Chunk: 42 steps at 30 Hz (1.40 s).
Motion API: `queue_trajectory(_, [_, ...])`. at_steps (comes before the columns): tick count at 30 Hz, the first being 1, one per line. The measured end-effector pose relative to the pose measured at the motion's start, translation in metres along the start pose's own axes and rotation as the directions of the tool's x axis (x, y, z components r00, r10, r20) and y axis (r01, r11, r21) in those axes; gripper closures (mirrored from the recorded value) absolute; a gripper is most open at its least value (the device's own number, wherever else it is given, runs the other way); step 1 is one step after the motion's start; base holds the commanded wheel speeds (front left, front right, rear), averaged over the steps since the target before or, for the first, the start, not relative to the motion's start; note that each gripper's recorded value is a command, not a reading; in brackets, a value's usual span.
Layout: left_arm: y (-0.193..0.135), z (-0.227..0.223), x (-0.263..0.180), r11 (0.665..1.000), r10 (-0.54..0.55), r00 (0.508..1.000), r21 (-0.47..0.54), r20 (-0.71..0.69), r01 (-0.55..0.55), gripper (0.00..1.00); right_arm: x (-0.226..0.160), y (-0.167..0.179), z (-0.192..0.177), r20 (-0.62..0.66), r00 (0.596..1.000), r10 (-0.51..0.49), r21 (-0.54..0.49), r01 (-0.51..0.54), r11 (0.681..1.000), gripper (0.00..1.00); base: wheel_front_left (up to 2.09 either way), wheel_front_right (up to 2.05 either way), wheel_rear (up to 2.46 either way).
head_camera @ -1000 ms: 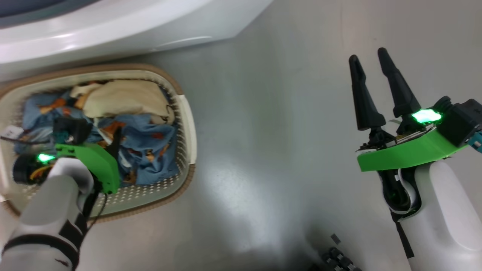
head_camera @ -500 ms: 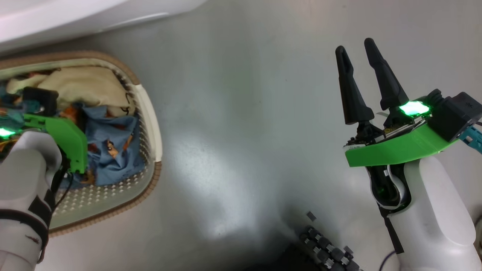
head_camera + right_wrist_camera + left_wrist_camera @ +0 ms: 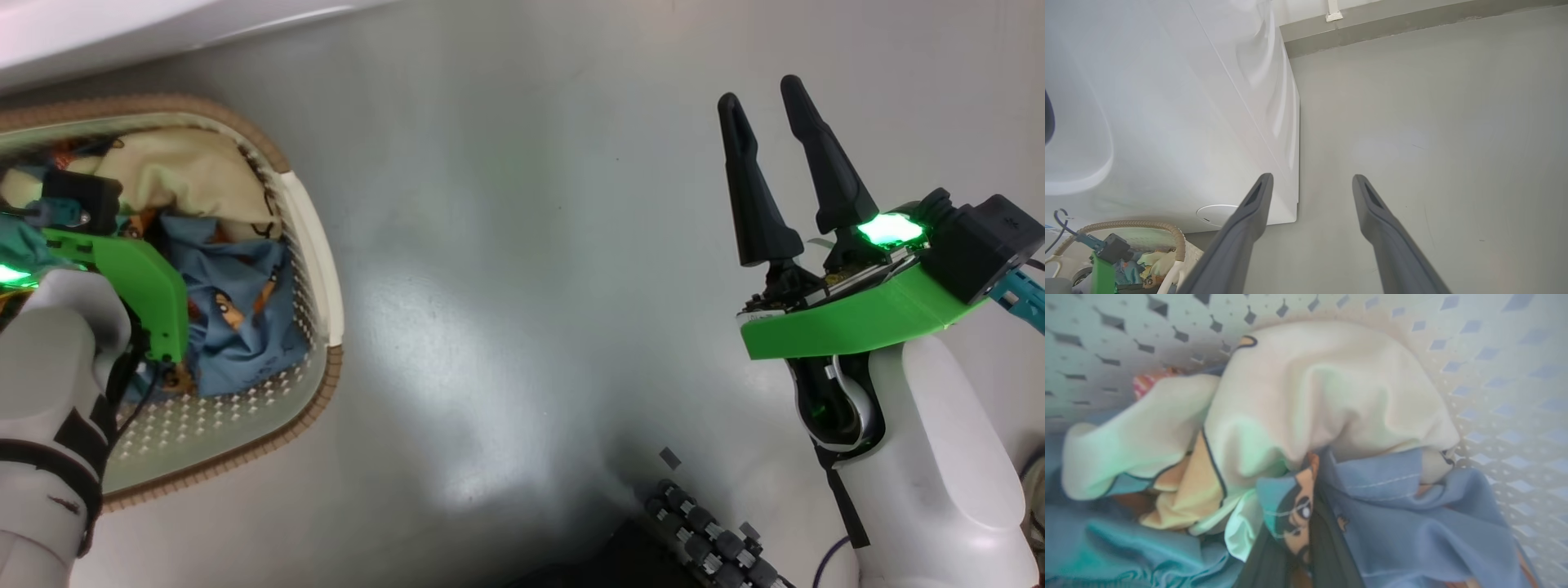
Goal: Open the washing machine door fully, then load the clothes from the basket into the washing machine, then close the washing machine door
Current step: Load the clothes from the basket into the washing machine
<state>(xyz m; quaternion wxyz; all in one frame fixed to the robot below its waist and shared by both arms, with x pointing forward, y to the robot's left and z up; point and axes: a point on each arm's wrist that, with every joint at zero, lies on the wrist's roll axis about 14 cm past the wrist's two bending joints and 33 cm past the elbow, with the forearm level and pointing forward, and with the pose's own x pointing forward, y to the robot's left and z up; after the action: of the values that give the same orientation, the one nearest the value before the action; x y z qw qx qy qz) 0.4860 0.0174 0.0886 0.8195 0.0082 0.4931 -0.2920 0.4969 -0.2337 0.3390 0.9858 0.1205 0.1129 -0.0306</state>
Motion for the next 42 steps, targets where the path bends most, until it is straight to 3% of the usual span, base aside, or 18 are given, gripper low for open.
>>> queue_trajectory(13, [-0.015,0.024,-0.033,1.0,-0.009,0.99,-0.009,0.139,0.011,1.0,0.005,0.018,0.033,0.079,0.995,0.06,0.0,-0.06,0.998,0.0,0.0,0.0,0.0])
queue_trajectory(24, [-0.032,0.047,-0.088,0.999,-0.013,0.963,-0.043,0.268,0.025,1.0,-0.002,0.041,0.072,0.157,0.98,0.124,0.004,-0.126,0.992,0.0,0.0,0.0,0.0])
queue_trajectory(42, [-0.044,0.105,-0.216,0.986,0.089,0.8,-0.163,0.594,0.011,1.0,-0.052,0.062,0.118,0.238,0.957,0.168,0.014,-0.176,0.984,0.0,0.0,0.0,0.0])
